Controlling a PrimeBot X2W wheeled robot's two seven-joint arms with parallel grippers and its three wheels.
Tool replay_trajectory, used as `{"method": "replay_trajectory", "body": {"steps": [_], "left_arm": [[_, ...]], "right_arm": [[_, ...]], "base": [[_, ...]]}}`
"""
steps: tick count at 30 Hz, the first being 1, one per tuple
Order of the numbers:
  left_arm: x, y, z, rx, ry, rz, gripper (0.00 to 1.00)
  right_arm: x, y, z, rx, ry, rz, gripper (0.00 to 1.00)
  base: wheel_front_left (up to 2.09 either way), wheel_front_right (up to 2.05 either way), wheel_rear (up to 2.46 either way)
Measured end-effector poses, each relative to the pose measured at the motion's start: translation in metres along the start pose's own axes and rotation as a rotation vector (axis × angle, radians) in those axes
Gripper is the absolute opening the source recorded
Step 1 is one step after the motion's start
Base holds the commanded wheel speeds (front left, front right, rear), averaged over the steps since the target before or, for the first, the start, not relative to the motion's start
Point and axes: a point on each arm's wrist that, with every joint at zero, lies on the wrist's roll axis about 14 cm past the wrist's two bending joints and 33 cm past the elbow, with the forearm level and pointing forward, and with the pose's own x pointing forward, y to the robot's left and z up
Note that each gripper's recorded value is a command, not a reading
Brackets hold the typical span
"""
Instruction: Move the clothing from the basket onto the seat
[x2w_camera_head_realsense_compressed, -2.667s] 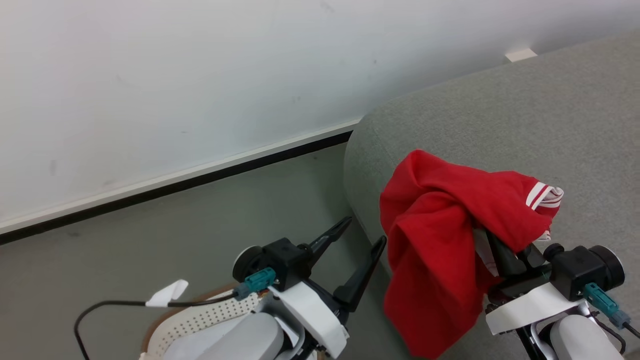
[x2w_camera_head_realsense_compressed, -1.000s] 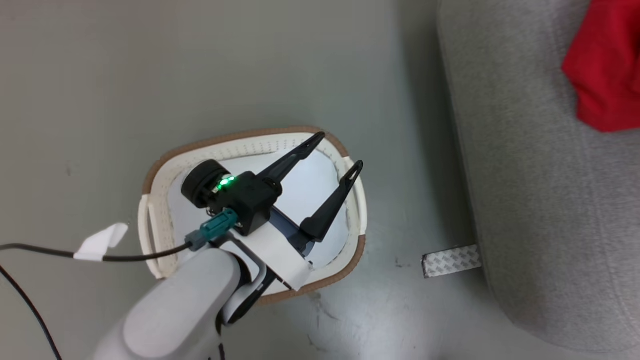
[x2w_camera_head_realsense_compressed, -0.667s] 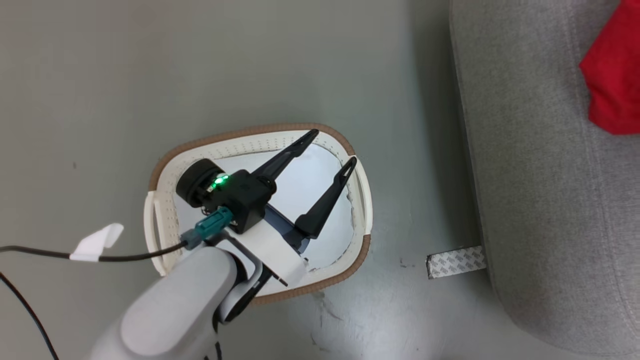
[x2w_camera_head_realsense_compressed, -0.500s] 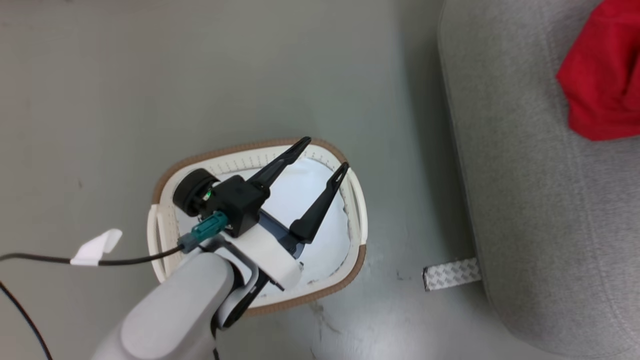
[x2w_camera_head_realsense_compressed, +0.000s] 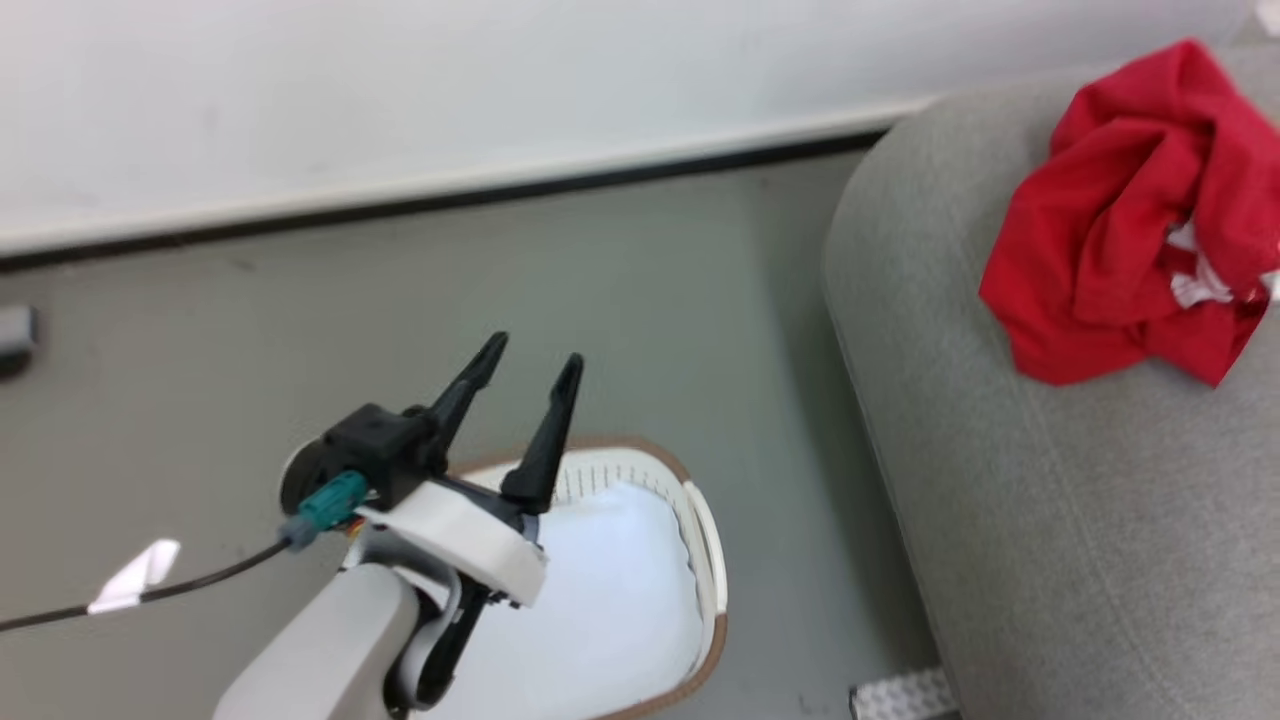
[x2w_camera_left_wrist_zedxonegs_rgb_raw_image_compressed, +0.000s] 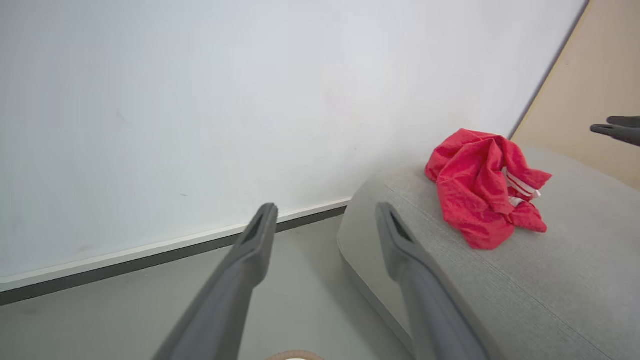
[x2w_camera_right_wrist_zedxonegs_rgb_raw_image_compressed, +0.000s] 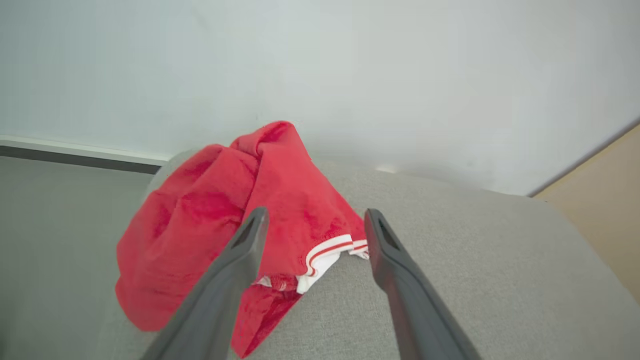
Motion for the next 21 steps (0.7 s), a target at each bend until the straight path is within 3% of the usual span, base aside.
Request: {"method": "replay_trajectory", "body": {"steps": [6, 9, 17, 21], "left_arm": [[-0.029, 0.014, 0.046, 0.042, -0.086, 0.113, 1.0], [-0.051, 0.021, 0.061, 0.053, -0.114, 0.173, 1.0], [-0.121, 0.071, 0.079, 0.028, -0.174, 0.447, 1.0], [-0.147, 0.082, 0.083, 0.04, -0.203, 0.528, 1.0]], "right_arm": [[-0.041, 0.017, 0.07, 0.046, -0.299, 0.075, 1.0], [-0.066, 0.041, 0.098, 0.125, -0.466, 0.14, 1.0], [-0.108, 0.111, 0.103, 0.281, -0.647, 0.283, 1.0], [-0.126, 0.141, 0.08, 0.409, -0.657, 0.305, 1.0]], "base": [[0.0, 0.0, 0.0], [0.0, 0.0, 0.0], [0.0, 0.0, 0.0], [0.0, 0.0, 0.0]]}}
